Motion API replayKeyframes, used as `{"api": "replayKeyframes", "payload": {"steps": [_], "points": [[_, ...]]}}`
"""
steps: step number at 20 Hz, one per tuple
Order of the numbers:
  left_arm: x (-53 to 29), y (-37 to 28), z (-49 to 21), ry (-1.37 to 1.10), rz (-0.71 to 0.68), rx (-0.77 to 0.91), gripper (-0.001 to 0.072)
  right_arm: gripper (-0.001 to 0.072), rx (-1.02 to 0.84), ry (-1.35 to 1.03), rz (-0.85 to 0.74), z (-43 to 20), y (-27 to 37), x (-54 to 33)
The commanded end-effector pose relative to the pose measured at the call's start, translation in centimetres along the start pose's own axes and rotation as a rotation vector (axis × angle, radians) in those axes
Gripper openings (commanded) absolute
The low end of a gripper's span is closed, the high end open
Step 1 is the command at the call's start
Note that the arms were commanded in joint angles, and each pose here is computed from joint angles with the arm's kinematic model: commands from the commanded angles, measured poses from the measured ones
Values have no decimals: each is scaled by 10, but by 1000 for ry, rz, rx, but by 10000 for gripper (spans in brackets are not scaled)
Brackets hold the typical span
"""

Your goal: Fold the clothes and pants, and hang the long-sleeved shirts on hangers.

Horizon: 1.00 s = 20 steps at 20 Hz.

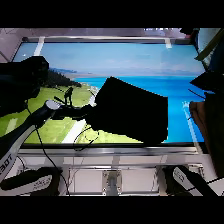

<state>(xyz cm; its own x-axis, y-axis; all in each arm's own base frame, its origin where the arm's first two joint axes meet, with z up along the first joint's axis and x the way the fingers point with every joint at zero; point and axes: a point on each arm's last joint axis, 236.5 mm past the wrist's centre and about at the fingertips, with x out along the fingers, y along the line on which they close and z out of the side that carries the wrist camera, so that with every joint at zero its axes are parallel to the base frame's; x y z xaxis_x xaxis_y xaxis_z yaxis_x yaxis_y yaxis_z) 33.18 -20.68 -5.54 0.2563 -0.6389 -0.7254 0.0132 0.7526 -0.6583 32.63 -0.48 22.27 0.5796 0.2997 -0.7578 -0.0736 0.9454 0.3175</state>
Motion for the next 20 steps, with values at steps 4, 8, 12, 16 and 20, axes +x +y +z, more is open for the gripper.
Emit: {"api": "replayKeyframes", "payload": {"steps": [4,8,12,16,20], "points": [[13,-20,-18,41,-15,62,34,438,-8,-2,-3,0,-1,0],[3,-25,2,-21,-12,88,14,439,-72,23,-121,-4,-29,-1],[-85,-13,58,-225,47,156,14,439,-7,-23,-162,-2,-59,35],[-205,16,71,-450,168,140,14,439,186,39,-20,-34,-67,119],[-289,55,41,-572,394,89,13,439,240,223,104,-67,-44,187]]}}
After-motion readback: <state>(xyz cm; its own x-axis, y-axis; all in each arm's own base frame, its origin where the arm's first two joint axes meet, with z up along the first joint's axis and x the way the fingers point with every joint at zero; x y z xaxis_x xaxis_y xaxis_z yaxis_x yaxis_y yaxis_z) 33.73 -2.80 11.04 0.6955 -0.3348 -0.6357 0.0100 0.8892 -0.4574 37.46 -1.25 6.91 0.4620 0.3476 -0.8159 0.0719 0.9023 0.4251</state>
